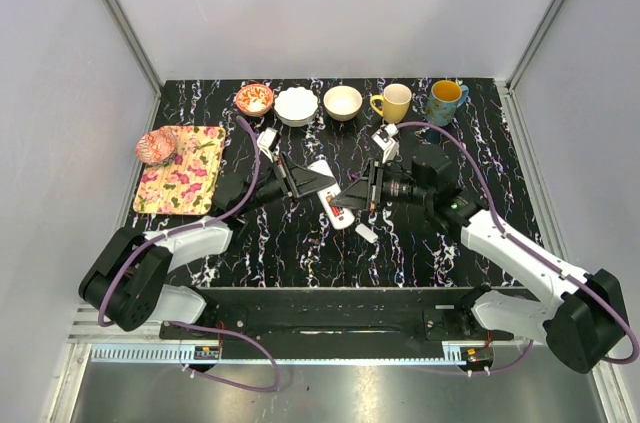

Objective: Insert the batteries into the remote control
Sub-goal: Load the battery into the remote control.

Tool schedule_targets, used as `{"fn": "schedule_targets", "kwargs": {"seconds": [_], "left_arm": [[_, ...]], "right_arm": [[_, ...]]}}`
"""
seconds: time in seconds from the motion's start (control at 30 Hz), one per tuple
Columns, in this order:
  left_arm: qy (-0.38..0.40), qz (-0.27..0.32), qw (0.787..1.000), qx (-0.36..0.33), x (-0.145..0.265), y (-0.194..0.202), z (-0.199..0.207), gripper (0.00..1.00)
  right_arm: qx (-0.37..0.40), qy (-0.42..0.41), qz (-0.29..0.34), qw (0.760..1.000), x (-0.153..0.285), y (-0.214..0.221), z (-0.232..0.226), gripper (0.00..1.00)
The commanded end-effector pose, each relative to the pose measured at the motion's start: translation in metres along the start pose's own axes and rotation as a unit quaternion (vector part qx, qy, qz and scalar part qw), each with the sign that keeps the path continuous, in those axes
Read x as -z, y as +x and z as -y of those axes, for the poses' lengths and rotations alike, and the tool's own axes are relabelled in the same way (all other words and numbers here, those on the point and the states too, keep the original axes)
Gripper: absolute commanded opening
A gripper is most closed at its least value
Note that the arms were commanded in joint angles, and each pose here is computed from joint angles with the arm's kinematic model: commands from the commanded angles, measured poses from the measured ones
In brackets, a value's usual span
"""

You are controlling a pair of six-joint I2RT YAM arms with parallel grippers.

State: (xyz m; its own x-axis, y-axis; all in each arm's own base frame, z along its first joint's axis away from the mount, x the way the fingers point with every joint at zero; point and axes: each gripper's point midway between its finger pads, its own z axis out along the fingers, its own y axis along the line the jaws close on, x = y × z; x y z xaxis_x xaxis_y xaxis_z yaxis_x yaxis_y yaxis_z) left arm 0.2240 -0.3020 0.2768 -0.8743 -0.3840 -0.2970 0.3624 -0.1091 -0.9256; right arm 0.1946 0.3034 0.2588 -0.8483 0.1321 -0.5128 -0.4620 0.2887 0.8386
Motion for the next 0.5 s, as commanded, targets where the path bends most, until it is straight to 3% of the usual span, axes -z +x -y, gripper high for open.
{"fn": "schedule_targets", "kwargs": {"seconds": [0.0, 0.07, 0.13, 0.17, 0.2, 0.3, 0.47], "left_arm": [[0.052, -0.008, 0.998, -0.032, 0.001, 0.004, 0.034, 0.0], [0.053, -0.008, 0.998, -0.034, 0.001, 0.003, 0.036, 0.0], [0.044, -0.008, 0.998, -0.034, 0.0, 0.003, 0.033, 0.0], [0.039, -0.009, 0.999, -0.034, 0.0, 0.003, 0.032, 0.0], [0.025, -0.01, 0.999, -0.034, 0.0, 0.004, 0.025, 0.0], [0.009, -0.01, 0.999, -0.033, 0.001, 0.004, 0.017, 0.0], [0.008, -0.013, 1.0, -0.027, 0.002, 0.007, 0.014, 0.0]], "right_arm": [[0.022, 0.074, -0.009, 0.997, -0.004, -0.003, 0.029, 0.05], [0.022, 0.098, -0.012, 0.995, -0.001, -0.003, 0.037, 0.05], [0.03, 0.106, -0.009, 0.994, -0.001, -0.004, 0.04, 0.11], [0.031, 0.103, -0.006, 0.994, 0.0, -0.005, 0.038, 0.17], [0.027, 0.098, -0.002, 0.995, 0.0, -0.006, 0.034, 0.35], [0.019, 0.084, 0.007, 0.996, -0.001, -0.012, 0.026, 0.52], [-0.012, 0.043, 0.002, 0.999, -0.009, -0.014, 0.014, 0.55]]}}
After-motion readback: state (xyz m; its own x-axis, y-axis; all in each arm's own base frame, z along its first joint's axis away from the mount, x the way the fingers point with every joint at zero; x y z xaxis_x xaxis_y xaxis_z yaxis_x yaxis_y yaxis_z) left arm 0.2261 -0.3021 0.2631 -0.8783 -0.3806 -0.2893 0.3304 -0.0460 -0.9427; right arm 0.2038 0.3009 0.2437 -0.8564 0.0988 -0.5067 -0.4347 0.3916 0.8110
